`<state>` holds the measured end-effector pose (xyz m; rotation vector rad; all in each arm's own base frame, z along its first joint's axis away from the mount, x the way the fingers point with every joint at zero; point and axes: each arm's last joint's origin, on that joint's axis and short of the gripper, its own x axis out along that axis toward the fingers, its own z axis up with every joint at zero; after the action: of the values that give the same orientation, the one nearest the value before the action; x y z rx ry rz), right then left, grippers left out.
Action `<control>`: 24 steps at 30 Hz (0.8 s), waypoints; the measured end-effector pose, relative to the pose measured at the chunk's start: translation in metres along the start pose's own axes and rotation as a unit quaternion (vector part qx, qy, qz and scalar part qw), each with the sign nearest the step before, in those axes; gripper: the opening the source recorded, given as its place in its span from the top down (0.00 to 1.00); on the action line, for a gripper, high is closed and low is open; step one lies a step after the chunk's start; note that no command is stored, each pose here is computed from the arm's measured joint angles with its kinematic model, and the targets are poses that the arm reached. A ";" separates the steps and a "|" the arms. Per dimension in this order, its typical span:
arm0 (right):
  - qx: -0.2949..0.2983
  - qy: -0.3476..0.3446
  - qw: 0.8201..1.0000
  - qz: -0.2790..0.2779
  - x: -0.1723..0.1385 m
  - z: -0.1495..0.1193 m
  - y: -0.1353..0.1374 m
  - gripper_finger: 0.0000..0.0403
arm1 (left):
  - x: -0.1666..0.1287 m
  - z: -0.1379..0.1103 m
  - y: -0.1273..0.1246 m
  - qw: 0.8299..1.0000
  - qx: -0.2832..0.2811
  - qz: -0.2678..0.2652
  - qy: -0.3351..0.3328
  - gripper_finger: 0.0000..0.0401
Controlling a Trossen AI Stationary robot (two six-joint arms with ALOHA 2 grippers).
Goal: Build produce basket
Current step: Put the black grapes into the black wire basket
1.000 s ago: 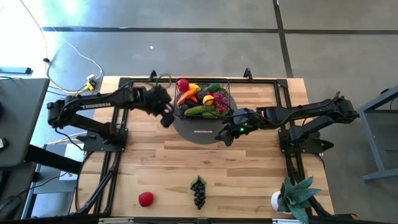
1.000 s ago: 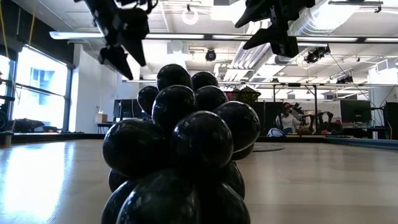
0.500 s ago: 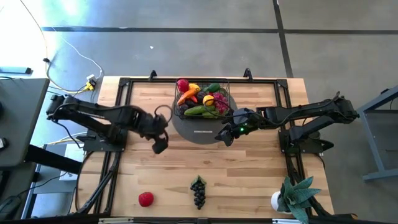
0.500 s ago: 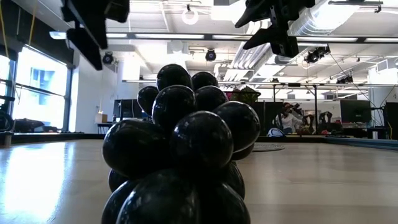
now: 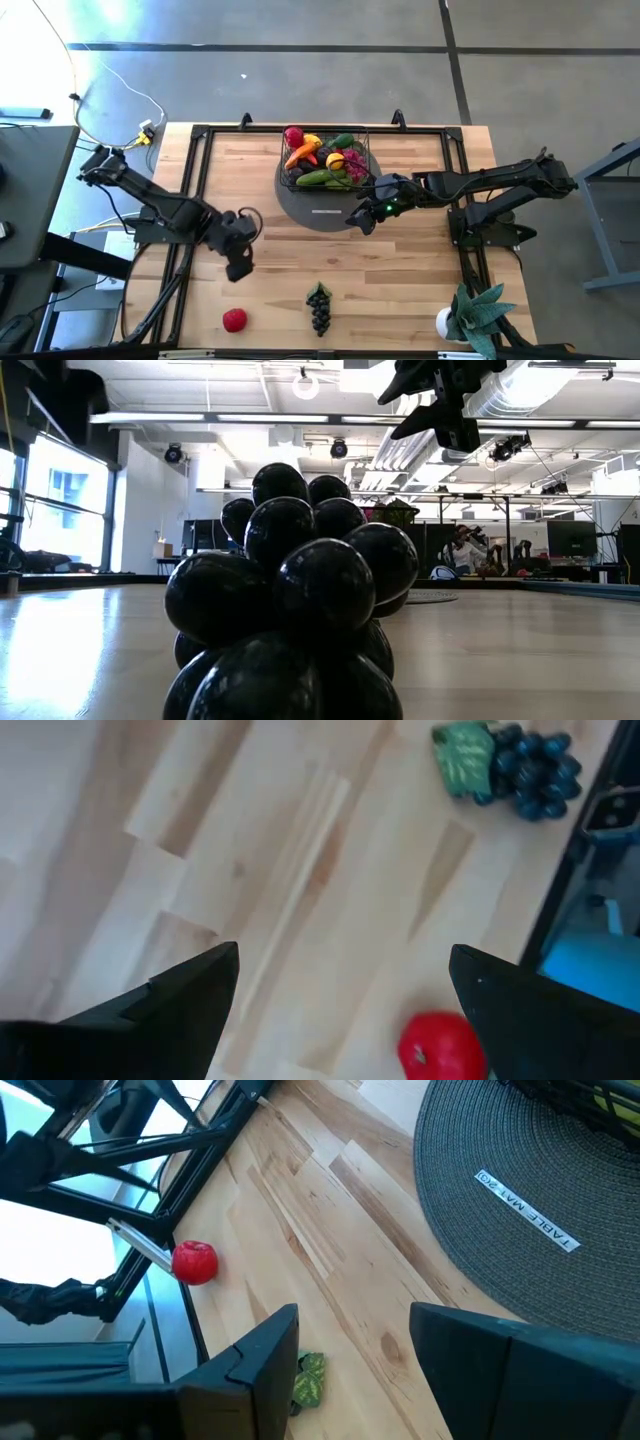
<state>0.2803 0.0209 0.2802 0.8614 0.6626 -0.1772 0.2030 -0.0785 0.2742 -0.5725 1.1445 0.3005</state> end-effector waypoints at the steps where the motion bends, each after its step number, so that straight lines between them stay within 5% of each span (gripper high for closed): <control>1: 0.000 0.000 1.000 0.000 0.000 0.000 0.000 0.56 | 0.000 -0.003 -0.002 1.000 -0.002 -0.003 0.002 0.12; 7: -0.001 -0.013 1.000 -0.010 0.000 0.001 -0.001 0.56 | -0.003 -0.020 -0.013 0.999 -0.041 -0.015 0.017 0.12; 19: 0.121 -0.033 0.992 -0.019 0.000 0.002 -0.001 0.56 | -0.008 -0.050 -0.027 0.992 -0.115 -0.029 0.044 0.12; 24: 0.126 -0.041 0.990 0.047 0.000 0.003 0.013 0.56 | -0.009 -0.055 -0.029 0.991 -0.119 -0.031 0.048 0.12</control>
<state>0.2865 0.0269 0.2901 1.1213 0.5278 -0.2128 0.1720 -0.1336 0.2741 -0.8386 1.1901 0.3616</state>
